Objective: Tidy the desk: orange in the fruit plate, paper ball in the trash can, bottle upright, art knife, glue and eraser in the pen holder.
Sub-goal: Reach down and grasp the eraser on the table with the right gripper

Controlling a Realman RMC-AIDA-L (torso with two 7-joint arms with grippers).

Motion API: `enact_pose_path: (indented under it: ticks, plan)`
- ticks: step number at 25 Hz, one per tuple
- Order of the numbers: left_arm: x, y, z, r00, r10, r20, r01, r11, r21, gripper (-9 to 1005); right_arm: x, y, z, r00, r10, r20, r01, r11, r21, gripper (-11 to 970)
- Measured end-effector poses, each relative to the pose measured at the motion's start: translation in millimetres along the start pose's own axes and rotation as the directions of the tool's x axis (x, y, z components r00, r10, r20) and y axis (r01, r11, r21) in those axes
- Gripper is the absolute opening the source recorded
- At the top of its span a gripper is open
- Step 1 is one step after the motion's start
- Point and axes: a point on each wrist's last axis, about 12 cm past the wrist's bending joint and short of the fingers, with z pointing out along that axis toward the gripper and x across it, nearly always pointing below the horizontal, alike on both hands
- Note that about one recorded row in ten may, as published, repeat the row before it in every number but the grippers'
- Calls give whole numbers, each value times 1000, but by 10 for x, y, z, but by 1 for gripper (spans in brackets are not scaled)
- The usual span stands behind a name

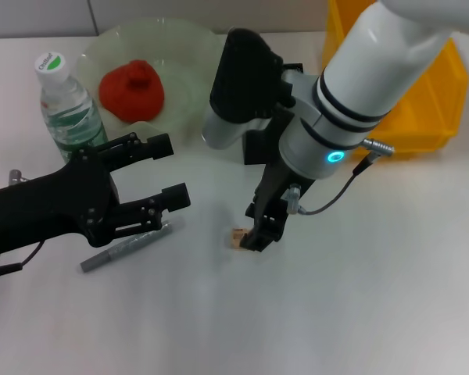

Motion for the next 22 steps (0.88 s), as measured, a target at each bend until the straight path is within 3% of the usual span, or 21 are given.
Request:
enact_pose_path:
  ticks: [22]
  plan:
    - [17,-14,-17,1000,-4,1,4,1000,-4,777,53,17,209,1000,11,9,-12,1000,8,450]
